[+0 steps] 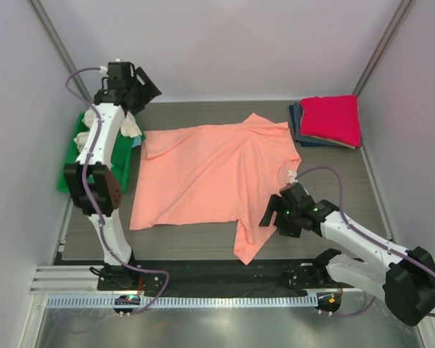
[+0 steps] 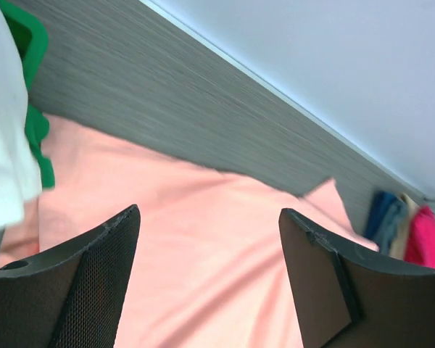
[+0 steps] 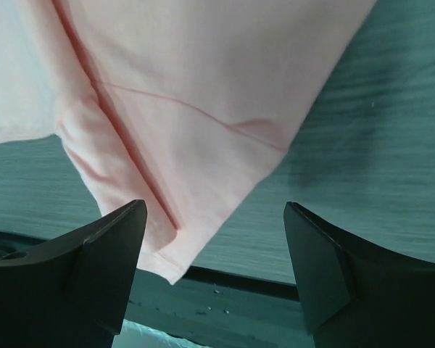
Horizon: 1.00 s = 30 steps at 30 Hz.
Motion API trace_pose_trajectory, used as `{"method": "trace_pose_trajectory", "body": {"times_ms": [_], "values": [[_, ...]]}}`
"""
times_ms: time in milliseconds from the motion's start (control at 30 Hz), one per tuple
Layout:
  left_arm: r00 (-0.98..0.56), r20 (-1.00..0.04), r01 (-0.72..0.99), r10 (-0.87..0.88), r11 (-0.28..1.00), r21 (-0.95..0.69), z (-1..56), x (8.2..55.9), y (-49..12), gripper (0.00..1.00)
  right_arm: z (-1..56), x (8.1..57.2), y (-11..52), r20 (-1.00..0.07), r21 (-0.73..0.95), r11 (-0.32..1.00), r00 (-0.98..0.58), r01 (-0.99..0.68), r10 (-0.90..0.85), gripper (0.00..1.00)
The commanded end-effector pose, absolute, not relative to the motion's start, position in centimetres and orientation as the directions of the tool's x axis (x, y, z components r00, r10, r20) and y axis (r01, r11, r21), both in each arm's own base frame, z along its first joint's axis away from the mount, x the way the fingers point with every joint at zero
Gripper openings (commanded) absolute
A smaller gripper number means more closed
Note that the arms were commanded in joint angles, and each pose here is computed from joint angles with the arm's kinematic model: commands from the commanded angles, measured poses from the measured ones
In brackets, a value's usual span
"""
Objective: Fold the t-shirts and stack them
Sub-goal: Flatten the tshirt out
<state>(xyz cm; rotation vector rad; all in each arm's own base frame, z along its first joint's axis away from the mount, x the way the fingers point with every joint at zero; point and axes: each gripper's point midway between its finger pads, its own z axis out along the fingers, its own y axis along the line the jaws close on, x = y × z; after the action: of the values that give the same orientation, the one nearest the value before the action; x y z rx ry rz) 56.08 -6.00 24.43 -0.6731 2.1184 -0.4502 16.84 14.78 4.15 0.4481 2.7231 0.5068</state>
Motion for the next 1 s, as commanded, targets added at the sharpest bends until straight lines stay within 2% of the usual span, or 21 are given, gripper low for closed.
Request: {"method": "trace_pose_trajectory", "body": {"times_ms": [0,33,167,300,400,467,533,567,633,667,800,867,900,933,967], "values": [[-0.515,-0.58,-0.272,-0.631,0.762,-0.587,26.6,52.4,-7.1,0.78,2.8,14.9,14.2,-0.233,0.377,0.866,-0.871,0.329,0.432,0.82],[-0.526,-0.571,-0.278,-0.63,0.762,-0.585,26.2,51.4,-7.1,0.78,2.6,15.0,14.2,-0.235,0.38,0.863,-0.868,0.332,0.437,0.81],[-0.557,-0.556,-0.287,-0.617,0.771,-0.569,25.4,45.2,-7.1,0.78,1.6,15.0,15.5,-0.197,0.401,0.857,-0.883,0.325,0.427,0.65],[-0.576,-0.572,-0.284,-0.584,0.799,-0.53,24.9,40.4,-6.5,0.78,1.5,14.3,17.8,-0.208,0.395,0.879,-0.906,0.267,0.368,0.59],[-0.602,-0.575,-0.301,-0.554,0.824,-0.48,23.7,36.6,-5.7,0.78,0.4,14.1,18.1,-0.223,0.367,0.895,-0.909,0.255,0.351,0.49],[-0.603,-0.578,-0.304,-0.55,0.828,-0.47,23.3,34.7,-5.4,0.78,-0.2,14.2,17.6,-0.24,0.353,0.898,-0.902,0.263,0.358,0.3],[-0.605,-0.581,-0.304,-0.545,0.832,-0.464,22.5,32.3,-5.2,0.79,-0.4,14.5,17.0,-0.269,0.331,0.906,-0.894,0.265,0.36,0.05],[-0.606,-0.581,-0.306,-0.543,0.833,-0.46,22.2,31.7,-5.2,0.79,-0.2,15.0,16.3,-0.304,0.314,0.908,-0.876,0.278,0.374,0.01],[-0.612,-0.58,-0.315,-0.538,0.838,-0.446,21.6,29.8,-4.8,0.79,1.3,15.6,14.9,-0.352,0.29,0.902,-0.841,0.32,0.412,0.01],[-0.62,-0.573,-0.333,-0.536,0.841,-0.427,21.2,29.0,-4.5,0.79,2.0,16.5,13.2,-0.417,0.254,0.897,-0.796,0.362,0.439,0.01],[-0.639,-0.563,-0.359,-0.524,0.851,-0.384,20.7,26.8,-3.9,0.8,6.9,17.2,7.3,-0.552,0.216,0.842,-0.649,0.495,0.523,0.01],[-0.631,-0.57,-0.381,-0.527,0.85,-0.364,20.4,26.1,-3.3,0.8,8.5,17.3,6.1,-0.576,0.255,0.822,-0.603,0.508,0.551,0.02],[-0.641,-0.555,-0.383,-0.531,0.847,-0.369,20.1,25.6,-3.5,0.81,8.5,17.1,6.3,-0.554,0.271,0.82,-0.615,0.504,0.561,0.15],[-0.64,-0.549,-0.386,-0.538,0.843,-0.375,20.0,25.4,-3.6,0.81,8.4,17.1,6.1,-0.547,0.264,0.819,-0.62,0.51,0.562,0.47],[-0.644,-0.539,-0.393,-0.542,0.84,-0.375,19.4,24.9,-3.6,0.8,8.4,17.0,6.2,-0.54,0.262,0.815,-0.621,0.517,0.567,0.6]]}}
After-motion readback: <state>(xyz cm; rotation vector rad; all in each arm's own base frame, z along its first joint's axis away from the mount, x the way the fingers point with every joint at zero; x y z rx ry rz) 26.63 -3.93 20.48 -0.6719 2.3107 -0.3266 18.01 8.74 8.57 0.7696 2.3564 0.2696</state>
